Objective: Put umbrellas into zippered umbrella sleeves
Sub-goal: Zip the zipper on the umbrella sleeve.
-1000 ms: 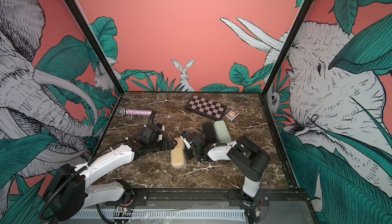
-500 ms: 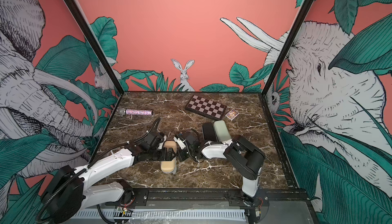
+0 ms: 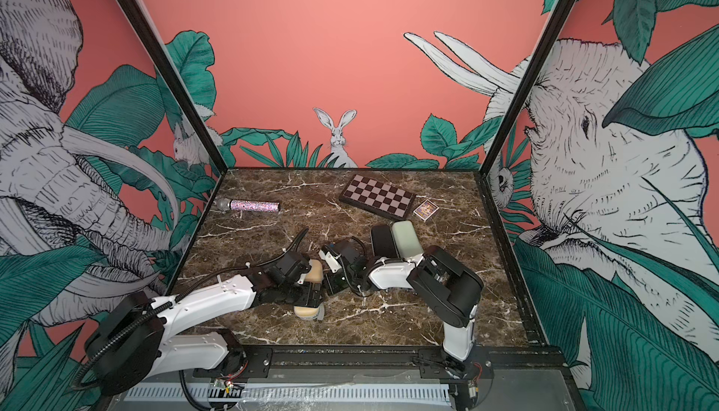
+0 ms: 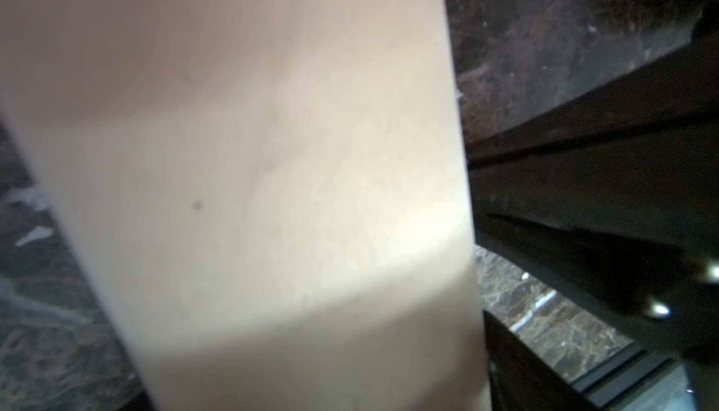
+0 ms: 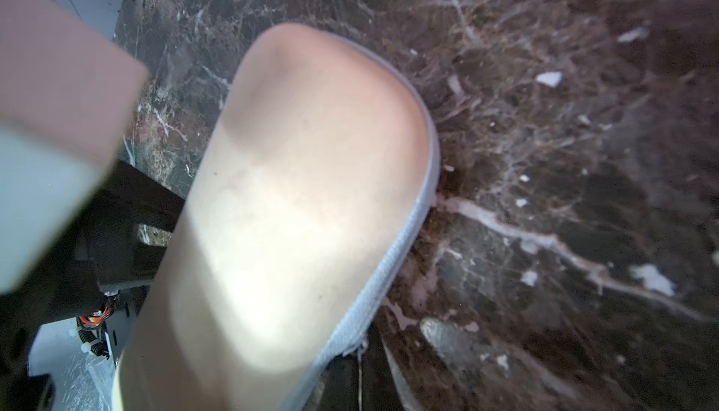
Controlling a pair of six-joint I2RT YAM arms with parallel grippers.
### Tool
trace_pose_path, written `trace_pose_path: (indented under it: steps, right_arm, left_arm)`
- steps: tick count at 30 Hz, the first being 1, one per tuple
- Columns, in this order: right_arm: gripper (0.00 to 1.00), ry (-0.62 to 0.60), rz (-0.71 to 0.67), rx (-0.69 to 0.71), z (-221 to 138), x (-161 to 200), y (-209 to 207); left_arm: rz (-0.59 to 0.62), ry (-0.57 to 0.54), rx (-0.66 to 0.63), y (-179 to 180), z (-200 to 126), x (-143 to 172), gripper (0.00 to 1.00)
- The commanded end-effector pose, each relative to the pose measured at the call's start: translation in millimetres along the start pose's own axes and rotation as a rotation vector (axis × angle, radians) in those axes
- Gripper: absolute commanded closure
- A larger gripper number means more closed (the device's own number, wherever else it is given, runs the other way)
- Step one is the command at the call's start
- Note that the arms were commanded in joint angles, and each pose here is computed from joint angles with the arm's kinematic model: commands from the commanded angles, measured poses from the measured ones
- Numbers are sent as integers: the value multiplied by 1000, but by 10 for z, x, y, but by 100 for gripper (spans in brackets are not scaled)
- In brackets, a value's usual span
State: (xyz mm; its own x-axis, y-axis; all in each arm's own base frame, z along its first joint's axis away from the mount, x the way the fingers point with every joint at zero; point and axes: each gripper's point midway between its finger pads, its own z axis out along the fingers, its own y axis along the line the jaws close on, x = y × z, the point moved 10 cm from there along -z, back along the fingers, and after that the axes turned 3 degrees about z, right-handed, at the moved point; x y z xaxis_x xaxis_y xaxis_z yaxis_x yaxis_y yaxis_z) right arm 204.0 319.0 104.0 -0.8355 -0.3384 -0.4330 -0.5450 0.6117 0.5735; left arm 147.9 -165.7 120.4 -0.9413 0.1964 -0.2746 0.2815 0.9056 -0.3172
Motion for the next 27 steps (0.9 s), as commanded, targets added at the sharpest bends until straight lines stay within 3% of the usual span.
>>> trace_pose_path:
  steps: [1,6,9,15,21,27]
  right_arm:
    - [100,-44,1,-43,-20,-70,2]
    - [100,-50,-109,166,-154,-130,-182]
    - [100,-62,-206,310,-258,-258,-322]
    - [100,-124,-233,368,-305,-564,-511]
    - [100,-168,-237,400,-358,-736,-619]
    - [100,-134,-162,368,-519,-470,-665]
  left_arm:
    - [16,4,-61,71,59,46,20]
    - [89,40,-79,33,79,18,39]
    - [135,53,-71,6,63,15,44]
    - [192,89,-30,-87,115,34,48]
    - [309,116,14,-272,175,-80,43]
    - [501,151,-162,-377,83,-587,19]
